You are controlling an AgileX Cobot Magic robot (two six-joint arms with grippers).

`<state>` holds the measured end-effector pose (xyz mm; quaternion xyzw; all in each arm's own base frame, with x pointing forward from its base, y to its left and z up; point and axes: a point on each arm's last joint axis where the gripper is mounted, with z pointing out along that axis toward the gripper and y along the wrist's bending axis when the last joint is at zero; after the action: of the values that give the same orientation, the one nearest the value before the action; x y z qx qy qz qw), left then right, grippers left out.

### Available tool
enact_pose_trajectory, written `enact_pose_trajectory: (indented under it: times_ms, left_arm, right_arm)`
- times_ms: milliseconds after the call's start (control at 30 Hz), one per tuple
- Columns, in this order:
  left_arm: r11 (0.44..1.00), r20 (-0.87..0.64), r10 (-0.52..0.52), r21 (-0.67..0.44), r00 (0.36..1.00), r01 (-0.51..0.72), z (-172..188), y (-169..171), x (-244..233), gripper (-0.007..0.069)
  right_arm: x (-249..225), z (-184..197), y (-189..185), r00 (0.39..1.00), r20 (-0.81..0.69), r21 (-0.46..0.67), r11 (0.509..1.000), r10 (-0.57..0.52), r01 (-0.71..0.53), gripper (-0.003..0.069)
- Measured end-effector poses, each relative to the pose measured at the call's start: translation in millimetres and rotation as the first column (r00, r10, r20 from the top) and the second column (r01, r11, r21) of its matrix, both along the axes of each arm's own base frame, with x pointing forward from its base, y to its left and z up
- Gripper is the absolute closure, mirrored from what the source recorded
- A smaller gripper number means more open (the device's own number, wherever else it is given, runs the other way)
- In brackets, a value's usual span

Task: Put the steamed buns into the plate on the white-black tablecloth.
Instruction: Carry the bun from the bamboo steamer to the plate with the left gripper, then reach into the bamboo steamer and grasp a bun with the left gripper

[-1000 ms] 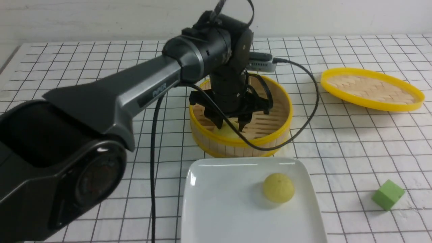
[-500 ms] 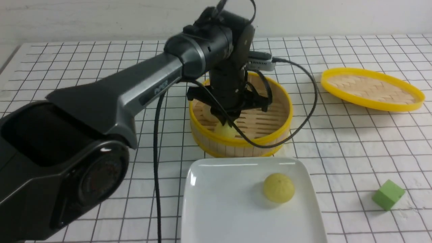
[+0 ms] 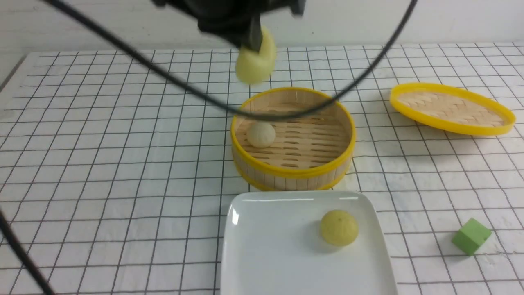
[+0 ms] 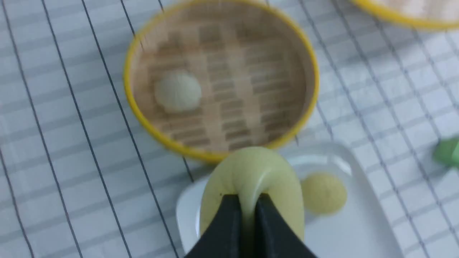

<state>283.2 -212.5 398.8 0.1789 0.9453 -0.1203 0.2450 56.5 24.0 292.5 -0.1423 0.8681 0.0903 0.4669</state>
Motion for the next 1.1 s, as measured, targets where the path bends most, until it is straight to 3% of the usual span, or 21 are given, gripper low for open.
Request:
enact_pose_trajectory:
  times_ms: [100,167,233,467,567,833,967,1100]
  left_arm:
    - [0.998,-0.158,0.016,0.056,0.987,-0.007,-46,0,-7,0.0599]
    - [0.993,-0.283,0.071,0.110,0.956,-0.041,-105,2,-12,0.0593]
    - [0.991,-0.296,0.095,0.117,0.951,-0.063,-133,3,-13,0.0587]
    - [0.991,-0.298,0.111,0.107,0.948,-0.083,-172,-2,-7,0.0523]
    - [0.991,-0.294,0.113,0.105,0.949,-0.086,-182,-6,-2,0.0469]
    - [0.993,-0.274,0.118,0.048,0.954,-0.109,-189,-14,7,0.0224]
    - [0.994,-0.246,0.107,0.025,0.963,-0.104,-171,-20,15,0.0160]
    - [0.995,-0.119,0.100,-0.003,0.988,-0.101,-120,-27,33,0.0138]
  right_arm:
    - [0,1,0,1.000,0.008,0.002,1.000,-0.002,0.002,0.0597]
    - [1,1,0,1.000,0.017,0.004,1.000,-0.004,0.004,0.0597]
    - [1,2,0,1.000,0.022,0.005,1.000,-0.005,0.005,0.0595]
    - [2,3,0,0.999,0.036,0.008,1.000,-0.009,0.009,0.0592]
    - [2,3,0,0.999,0.039,0.008,1.000,-0.010,0.010,0.0588]
    - [2,3,0,0.999,0.040,0.008,1.000,-0.010,0.010,0.0578]
    - [2,3,0,0.999,0.041,0.008,1.000,-0.011,0.010,0.0578]
    - [2,3,0,0.999,0.040,0.012,1.000,-0.011,0.011,0.0575]
